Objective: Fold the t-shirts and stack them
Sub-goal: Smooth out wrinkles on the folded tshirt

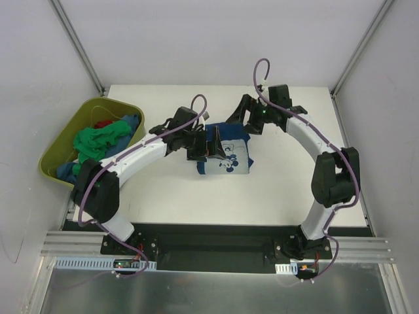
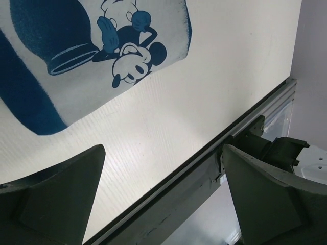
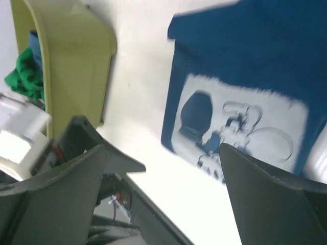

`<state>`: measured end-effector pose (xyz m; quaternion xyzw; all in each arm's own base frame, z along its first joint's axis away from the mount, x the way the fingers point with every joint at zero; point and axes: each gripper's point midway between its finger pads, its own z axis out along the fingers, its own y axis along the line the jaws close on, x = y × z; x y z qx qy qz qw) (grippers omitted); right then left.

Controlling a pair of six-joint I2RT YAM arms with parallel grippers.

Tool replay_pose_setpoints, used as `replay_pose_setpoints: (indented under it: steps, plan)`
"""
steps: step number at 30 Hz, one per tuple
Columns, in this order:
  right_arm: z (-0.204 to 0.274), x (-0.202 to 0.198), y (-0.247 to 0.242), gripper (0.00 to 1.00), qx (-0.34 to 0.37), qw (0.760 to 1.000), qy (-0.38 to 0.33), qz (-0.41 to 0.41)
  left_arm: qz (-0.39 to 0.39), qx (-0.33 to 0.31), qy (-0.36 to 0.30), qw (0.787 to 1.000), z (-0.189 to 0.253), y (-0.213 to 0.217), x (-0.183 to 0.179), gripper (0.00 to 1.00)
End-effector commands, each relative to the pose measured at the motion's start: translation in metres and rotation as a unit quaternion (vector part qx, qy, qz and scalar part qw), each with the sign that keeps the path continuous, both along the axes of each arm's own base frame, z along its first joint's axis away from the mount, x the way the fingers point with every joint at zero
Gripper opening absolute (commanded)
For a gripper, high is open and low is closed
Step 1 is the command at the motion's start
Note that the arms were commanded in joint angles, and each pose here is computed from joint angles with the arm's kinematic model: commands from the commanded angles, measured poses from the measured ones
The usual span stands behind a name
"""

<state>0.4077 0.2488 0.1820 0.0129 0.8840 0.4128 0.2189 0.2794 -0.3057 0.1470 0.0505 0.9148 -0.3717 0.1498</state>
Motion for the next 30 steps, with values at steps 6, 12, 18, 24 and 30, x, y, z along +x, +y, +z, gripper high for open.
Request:
replay_pose_setpoints:
  steps: [6,12,18,24,30]
  plan:
    - [-0.076,-0.067,0.008,0.97,-0.025,0.995,0.1,-0.006,0.039,0.03,0.007,0.999,-0.015,0.031,-0.026,0.99]
    - [-0.129,-0.079,-0.007,0.97,-0.078,0.985,0.148,-0.032,0.064,0.047,0.005,0.997,-0.025,0.054,-0.044,0.99]
    - [-0.101,-0.075,0.001,0.97,-0.091,0.991,0.097,0.005,0.078,0.055,0.001,0.995,-0.028,0.069,-0.055,0.99]
    - [-0.046,-0.065,-0.017,0.97,-0.159,0.987,-0.006,-0.012,0.091,0.057,-0.015,0.994,-0.024,0.081,-0.059,0.99]
    - [-0.053,-0.039,-0.068,0.97,-0.322,0.945,-0.015,-0.059,0.102,0.064,-0.017,0.993,-0.026,0.093,-0.056,0.99]
